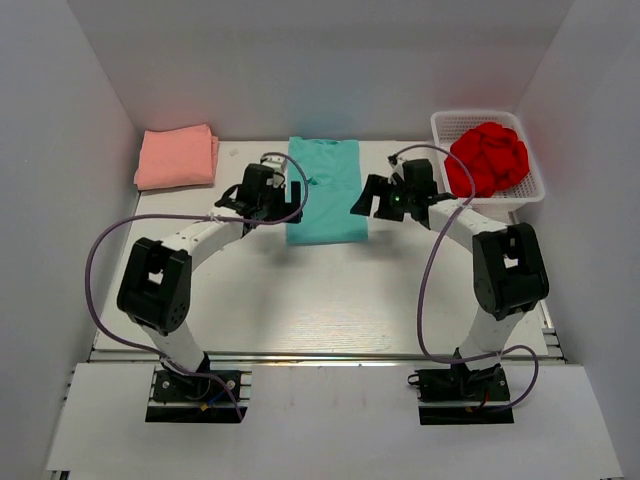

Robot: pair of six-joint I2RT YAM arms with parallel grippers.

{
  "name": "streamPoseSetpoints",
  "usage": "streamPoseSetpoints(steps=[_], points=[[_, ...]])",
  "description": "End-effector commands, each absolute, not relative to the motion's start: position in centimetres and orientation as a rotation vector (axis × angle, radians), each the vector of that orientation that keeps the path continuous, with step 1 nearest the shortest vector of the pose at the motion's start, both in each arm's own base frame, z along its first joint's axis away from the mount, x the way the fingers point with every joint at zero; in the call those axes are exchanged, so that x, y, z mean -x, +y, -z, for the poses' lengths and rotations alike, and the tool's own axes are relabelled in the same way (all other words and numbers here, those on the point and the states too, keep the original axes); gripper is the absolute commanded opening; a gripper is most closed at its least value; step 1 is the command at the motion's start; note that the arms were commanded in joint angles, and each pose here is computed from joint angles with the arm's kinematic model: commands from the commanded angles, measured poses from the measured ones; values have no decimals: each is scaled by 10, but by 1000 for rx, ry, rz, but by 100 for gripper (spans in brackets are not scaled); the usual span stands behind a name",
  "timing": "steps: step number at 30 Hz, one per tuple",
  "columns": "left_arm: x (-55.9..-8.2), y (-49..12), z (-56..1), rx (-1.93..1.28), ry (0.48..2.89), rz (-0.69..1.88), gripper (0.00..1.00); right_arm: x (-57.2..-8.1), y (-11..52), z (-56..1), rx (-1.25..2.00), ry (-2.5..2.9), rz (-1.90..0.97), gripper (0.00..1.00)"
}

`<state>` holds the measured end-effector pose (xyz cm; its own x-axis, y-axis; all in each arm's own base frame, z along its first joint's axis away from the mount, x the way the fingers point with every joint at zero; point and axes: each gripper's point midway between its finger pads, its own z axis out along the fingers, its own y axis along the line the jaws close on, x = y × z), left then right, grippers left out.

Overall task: Fold and stack the t-shirts
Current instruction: Fold the folded rectangular tshirt in 1/3 of the way, then grab one side of the 2/3 rectangular tshirt with both arms

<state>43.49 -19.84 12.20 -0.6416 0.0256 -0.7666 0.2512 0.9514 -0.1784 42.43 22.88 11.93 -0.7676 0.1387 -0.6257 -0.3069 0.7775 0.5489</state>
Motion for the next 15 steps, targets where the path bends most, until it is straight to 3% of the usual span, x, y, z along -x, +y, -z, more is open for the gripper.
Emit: streamPoseSetpoints(steps=[1,5,13,15], points=[[-397,-212,-101,-214,2319,483,100,-403,231,-104,108,2331,-916,90],[-384,-211,-80,-196,2374,508,97,-388,228,-75,67,2415,-912,90],[-379,-212,-37,-176,2479,500,63,-389,232,-39,-21,2505,-942,72],[-378,-213,-32,-180,2492,507,63,-388,233,-28,-38,2530,-947,70]])
